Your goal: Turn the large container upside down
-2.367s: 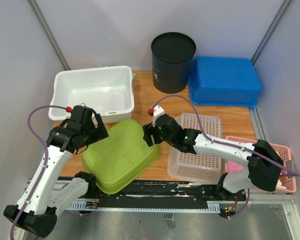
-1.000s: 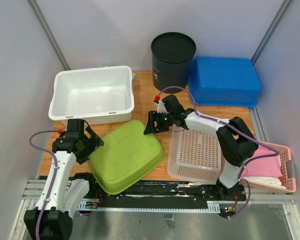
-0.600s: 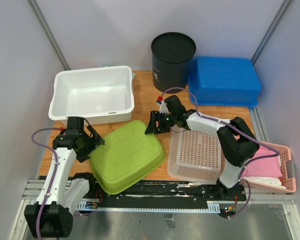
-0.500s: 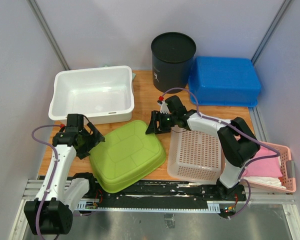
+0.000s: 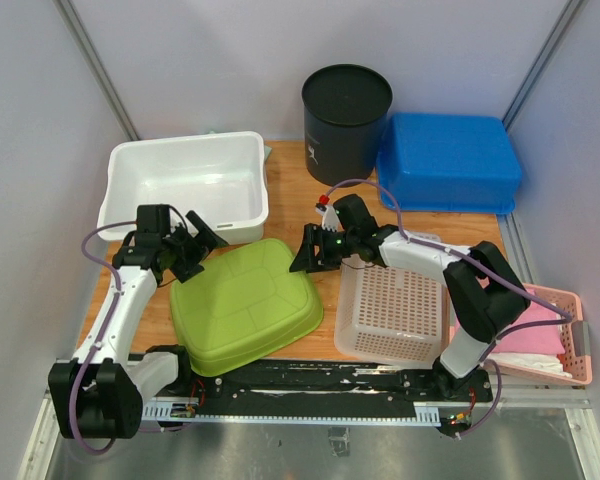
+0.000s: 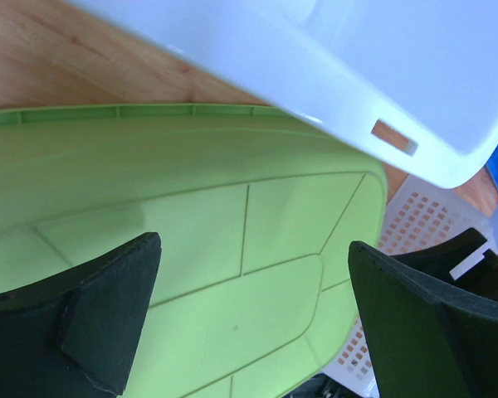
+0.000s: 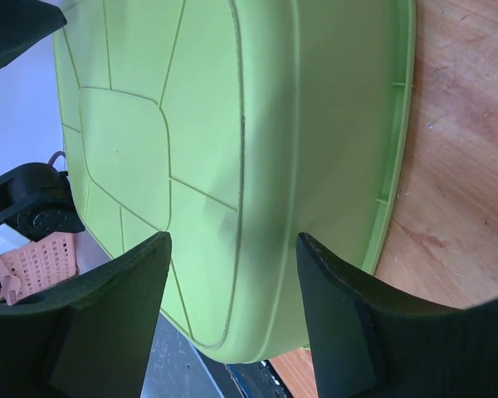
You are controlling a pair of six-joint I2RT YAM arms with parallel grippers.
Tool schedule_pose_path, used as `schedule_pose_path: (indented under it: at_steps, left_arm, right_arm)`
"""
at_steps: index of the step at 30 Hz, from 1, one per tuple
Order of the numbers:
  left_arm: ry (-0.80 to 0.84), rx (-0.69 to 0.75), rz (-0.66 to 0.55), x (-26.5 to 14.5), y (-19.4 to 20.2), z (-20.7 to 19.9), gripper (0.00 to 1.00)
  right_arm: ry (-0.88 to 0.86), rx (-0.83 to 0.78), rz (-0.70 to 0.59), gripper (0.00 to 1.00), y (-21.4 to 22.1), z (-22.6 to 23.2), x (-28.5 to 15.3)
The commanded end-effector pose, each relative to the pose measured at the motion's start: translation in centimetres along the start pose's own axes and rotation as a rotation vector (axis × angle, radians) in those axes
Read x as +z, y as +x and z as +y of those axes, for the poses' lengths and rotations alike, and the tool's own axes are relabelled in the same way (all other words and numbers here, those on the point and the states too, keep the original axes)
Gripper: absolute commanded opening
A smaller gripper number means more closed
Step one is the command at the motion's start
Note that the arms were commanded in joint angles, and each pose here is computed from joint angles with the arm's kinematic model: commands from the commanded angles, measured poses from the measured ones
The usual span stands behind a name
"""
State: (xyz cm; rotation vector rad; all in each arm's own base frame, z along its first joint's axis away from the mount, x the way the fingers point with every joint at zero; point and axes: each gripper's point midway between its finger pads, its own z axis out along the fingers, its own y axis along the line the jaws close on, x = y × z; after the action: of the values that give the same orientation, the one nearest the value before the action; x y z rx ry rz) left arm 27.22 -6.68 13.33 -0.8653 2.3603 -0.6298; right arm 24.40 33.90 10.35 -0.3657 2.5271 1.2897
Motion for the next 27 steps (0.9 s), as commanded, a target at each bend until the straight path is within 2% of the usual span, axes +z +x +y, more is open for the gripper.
schedule_pose_path:
  at_steps: [1, 7, 10, 14, 19, 25, 27]
  left_arm:
    - [0.081, 0.045, -0.029, -0.6, -1.5, -2.4, 0.99]
    - [-0.012, 0.123, -0.166, -5.2, -4.4, -2.8, 0.99]
    - [-0.173, 0.116, -0.203, -7.2, -4.4, 0.1, 0.99]
    - [-0.341, 0.072, -0.217, -8.6, -2.5, 4.7, 0.99]
    - [-0.436, -0.019, -0.191, -7.3, 0.1, 8.6, 0.99]
    - [-0.410, -0.085, -0.137, -4.9, 2.7, 10.1, 0.99]
    - [-0.347, -0.080, -0.116, -4.1, 3.1, 9.4, 0.99]
  right_arm:
    - [-0.052, -0.010, 0.057, 0.63, 2.1, 1.9, -0.9]
    - [0.137, -0.112, 0.027, 0.63, 1.8, -0.2, -2.4]
    - [0.198, -0.134, 0.011, 0.63, 1.4, -0.9, -2.7]
    - [0.203, -0.136, 0.008, 0.65, 1.1, -1.1, -2.4]
    - [0.189, -0.132, 0.019, 0.66, 0.8, -1.1, -1.5]
    - [0.160, -0.126, 0.063, 0.68, 1.2, -1.2, -0.5]
    - [0.149, -0.118, 0.075, 0.68, 1.4, -1.3, -0.2]
